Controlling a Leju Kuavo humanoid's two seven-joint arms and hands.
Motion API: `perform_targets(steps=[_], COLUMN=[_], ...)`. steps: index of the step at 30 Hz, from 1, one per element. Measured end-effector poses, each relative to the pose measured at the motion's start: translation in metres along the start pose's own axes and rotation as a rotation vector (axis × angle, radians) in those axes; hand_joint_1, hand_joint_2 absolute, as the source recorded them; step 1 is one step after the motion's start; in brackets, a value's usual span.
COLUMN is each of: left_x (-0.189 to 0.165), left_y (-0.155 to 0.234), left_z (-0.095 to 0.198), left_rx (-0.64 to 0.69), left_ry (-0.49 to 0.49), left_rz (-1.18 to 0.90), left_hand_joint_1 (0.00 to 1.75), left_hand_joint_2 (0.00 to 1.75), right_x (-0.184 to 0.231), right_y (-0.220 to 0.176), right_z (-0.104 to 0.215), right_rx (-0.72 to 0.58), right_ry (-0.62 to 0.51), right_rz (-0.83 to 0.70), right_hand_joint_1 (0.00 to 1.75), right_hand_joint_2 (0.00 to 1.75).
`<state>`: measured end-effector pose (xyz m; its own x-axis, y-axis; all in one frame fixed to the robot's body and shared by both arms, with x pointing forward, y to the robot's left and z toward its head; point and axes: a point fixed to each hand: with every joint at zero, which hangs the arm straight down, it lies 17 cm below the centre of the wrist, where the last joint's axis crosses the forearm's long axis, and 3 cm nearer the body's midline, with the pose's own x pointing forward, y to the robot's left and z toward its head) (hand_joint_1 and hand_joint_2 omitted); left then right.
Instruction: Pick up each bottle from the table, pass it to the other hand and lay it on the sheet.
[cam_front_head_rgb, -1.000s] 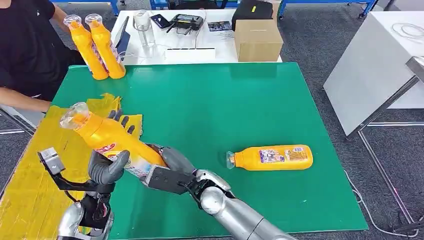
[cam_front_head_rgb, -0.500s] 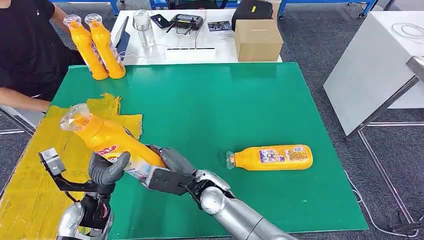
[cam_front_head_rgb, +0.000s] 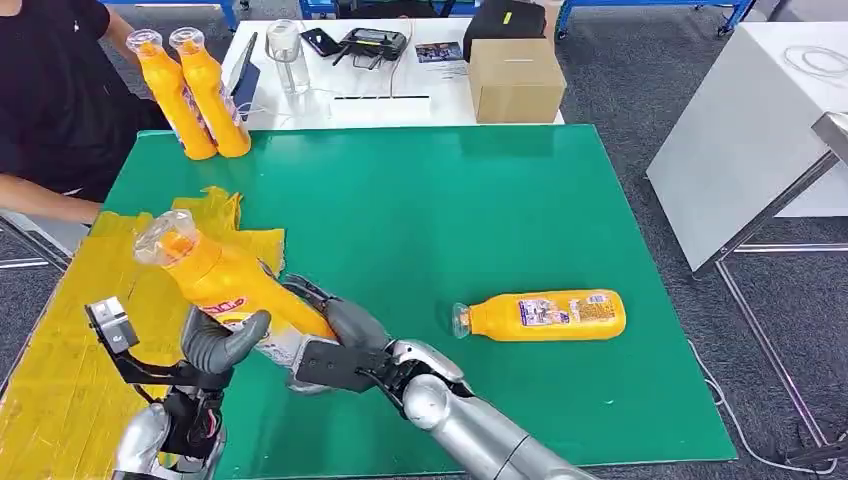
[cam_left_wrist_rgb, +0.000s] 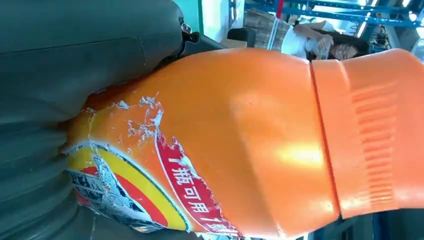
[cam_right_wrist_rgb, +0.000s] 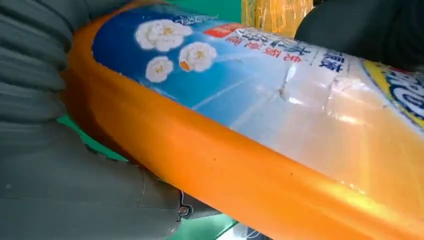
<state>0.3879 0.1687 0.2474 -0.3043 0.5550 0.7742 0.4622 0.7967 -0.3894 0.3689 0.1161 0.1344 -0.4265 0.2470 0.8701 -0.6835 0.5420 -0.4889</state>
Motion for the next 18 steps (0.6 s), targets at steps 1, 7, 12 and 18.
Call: perform_targets(steps=[1,7,12,18], left_x=[0.000,-0.007,-0.019,-0.023], left_y=[-0.001,0.002,0.034,0.087], left_z=[0.000,0.000,0.002,0.004], left_rx=[-0.005,-0.067,-0.094,-0.096], left_ry=[0.000,0.020,0.061,0.117], left_rz=[-0.009,-0.272,-0.748,-1.233], left_hand_joint_1=[1.75,1.75,1.75,1.75], left_hand_joint_2=[1.75,1.75,1.75,1.75], right_x=[-0.001,-0.002,0.003,0.007], right_y=[-0.001,-0.016,-0.053,-0.095], right_z=[0.000,0.002,0.005,0.015], right_rx=[-0.001,-0.024,-0.081,-0.147], right_ry=[0.001,0.000,-0.023,-0.053], right_rz=[0.000,-0.016,-0.017,-0.006], right_hand_joint_1=[0.00,0.00,0.00,0.00], right_hand_joint_2=[0.00,0.00,0.00,0.00])
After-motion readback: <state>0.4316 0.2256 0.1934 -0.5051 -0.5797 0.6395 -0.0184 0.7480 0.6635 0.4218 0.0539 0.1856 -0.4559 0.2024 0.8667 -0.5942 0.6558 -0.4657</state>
